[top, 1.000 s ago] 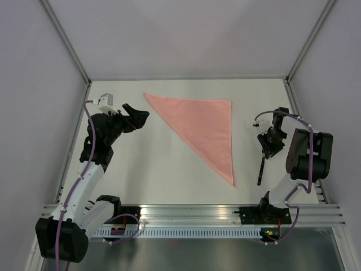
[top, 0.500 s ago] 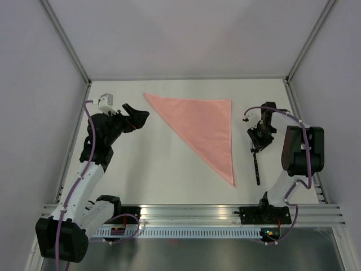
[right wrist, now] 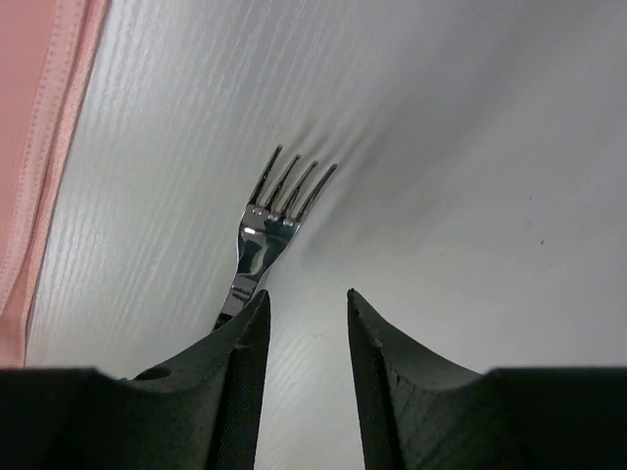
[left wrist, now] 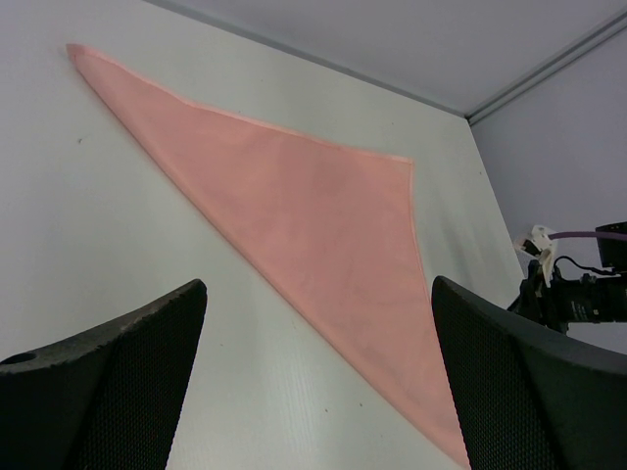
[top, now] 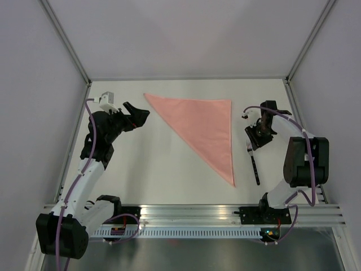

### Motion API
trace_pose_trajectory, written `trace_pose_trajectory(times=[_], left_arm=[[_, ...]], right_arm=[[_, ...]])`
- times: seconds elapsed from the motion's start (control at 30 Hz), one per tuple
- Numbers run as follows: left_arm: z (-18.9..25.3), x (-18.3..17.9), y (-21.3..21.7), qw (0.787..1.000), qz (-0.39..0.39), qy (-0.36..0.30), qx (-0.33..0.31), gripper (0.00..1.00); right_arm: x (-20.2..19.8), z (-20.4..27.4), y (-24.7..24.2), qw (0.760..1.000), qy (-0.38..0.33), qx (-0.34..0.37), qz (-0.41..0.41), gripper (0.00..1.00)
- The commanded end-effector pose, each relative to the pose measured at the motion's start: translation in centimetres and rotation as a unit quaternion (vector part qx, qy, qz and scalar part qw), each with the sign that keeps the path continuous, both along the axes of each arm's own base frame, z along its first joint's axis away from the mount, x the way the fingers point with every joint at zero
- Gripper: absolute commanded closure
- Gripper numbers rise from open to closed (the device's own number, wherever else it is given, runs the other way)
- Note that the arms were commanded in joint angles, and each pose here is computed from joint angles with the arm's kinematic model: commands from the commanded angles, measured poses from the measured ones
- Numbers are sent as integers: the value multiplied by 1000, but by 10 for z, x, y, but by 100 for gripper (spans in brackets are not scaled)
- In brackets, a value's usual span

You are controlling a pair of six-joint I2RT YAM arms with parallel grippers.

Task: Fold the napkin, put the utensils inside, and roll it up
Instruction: Pick up the fork at the center of the board.

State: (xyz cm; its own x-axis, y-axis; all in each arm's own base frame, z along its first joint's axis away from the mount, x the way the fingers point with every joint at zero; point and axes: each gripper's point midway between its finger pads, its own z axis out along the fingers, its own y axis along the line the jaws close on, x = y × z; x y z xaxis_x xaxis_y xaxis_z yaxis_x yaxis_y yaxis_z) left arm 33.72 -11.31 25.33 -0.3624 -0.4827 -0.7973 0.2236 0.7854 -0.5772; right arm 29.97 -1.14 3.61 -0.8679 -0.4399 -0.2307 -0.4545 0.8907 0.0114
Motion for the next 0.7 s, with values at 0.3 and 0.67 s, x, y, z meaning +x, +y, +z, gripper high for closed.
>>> trace_pose_trajectory(times=[0.3, 0.67], left_arm=[[19, 8, 1, 1000, -2, -24, 10, 0], [12, 12, -1, 1000, -7, -11, 14, 0]], right_arm=[[-53, -10, 2, 999, 48, 2, 13, 55], [-56, -15, 6, 998, 54, 9, 19, 53]])
